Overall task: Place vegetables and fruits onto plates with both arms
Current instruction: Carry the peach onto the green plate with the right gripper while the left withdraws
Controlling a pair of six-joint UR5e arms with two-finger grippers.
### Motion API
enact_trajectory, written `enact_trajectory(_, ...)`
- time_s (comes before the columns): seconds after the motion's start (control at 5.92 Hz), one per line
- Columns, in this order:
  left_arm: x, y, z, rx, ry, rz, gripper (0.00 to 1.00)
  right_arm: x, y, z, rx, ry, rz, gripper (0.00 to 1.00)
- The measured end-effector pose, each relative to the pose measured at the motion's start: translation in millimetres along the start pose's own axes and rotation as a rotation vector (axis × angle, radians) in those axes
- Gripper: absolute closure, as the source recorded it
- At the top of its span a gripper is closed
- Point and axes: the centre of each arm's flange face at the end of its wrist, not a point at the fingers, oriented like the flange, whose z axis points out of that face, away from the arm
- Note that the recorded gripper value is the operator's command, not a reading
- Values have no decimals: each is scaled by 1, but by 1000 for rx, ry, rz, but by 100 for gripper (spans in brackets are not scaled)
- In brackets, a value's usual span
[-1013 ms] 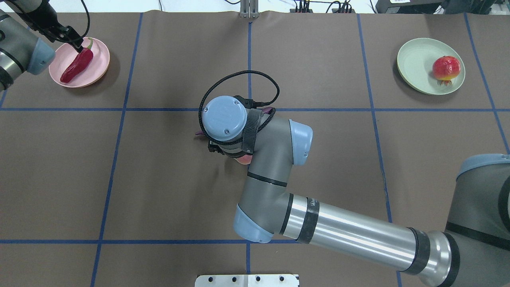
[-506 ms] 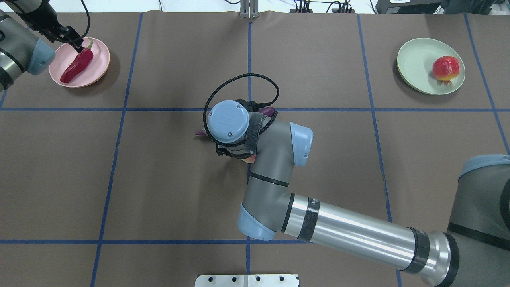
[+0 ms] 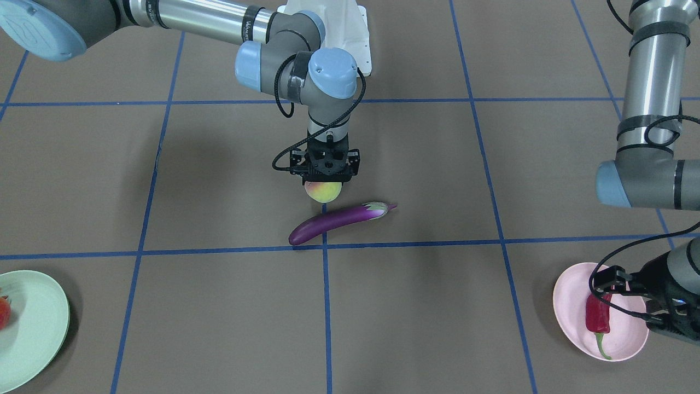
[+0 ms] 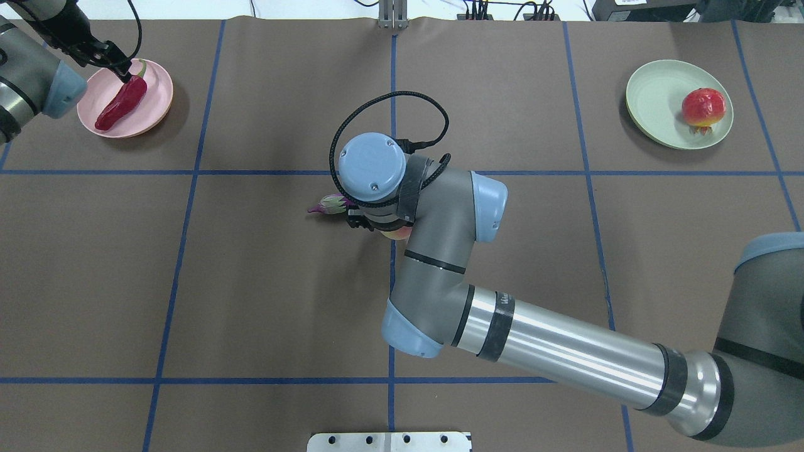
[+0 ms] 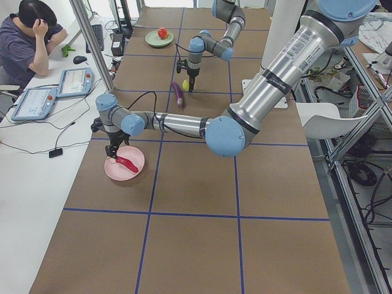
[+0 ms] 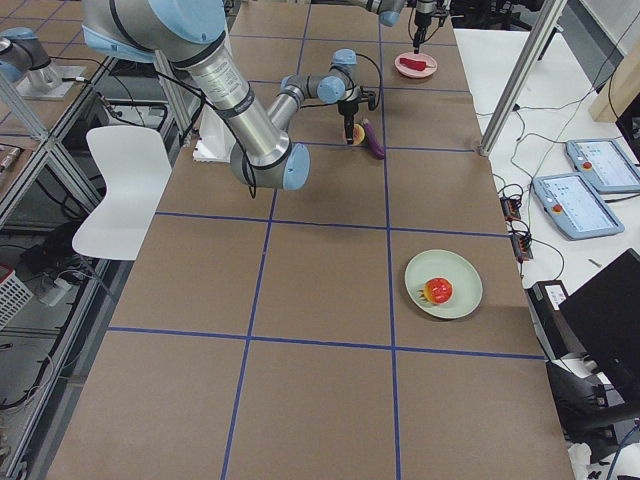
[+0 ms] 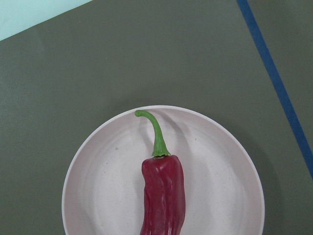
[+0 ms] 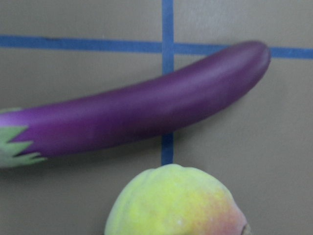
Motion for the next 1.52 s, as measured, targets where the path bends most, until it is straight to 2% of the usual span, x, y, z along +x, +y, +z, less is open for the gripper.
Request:
enact_trajectory(0.17,8,-2,-9,20,5,-30,0,23,-31,-21,5,-25,8,100)
enact_trajectory(0.34,22,-4,-20,45,15,-85,0,66,-69,-38,4,-42,-23,100)
enact_trajectory(0.68,78,-9,-20,59,53,-205,0,196,-155,-58,-12,-43,-130,100)
enact_trajectory(1.01,182,-11,-10,48,117,-256,0,349,-219,-65,-52,-41,-215,100)
enact_trajectory(1.18,239,-17,-12,44,156,-261,0,413,-247,-44,-61,-54,-231,100)
enact_trajectory(1.35,294,-22,-15,34,193,-289,0,470,-268,-12,-49,-76,-235,100)
enact_trajectory(1.52,342,-22,-17,21,224,-305,0,514,-277,9,-44,-86,-237,100)
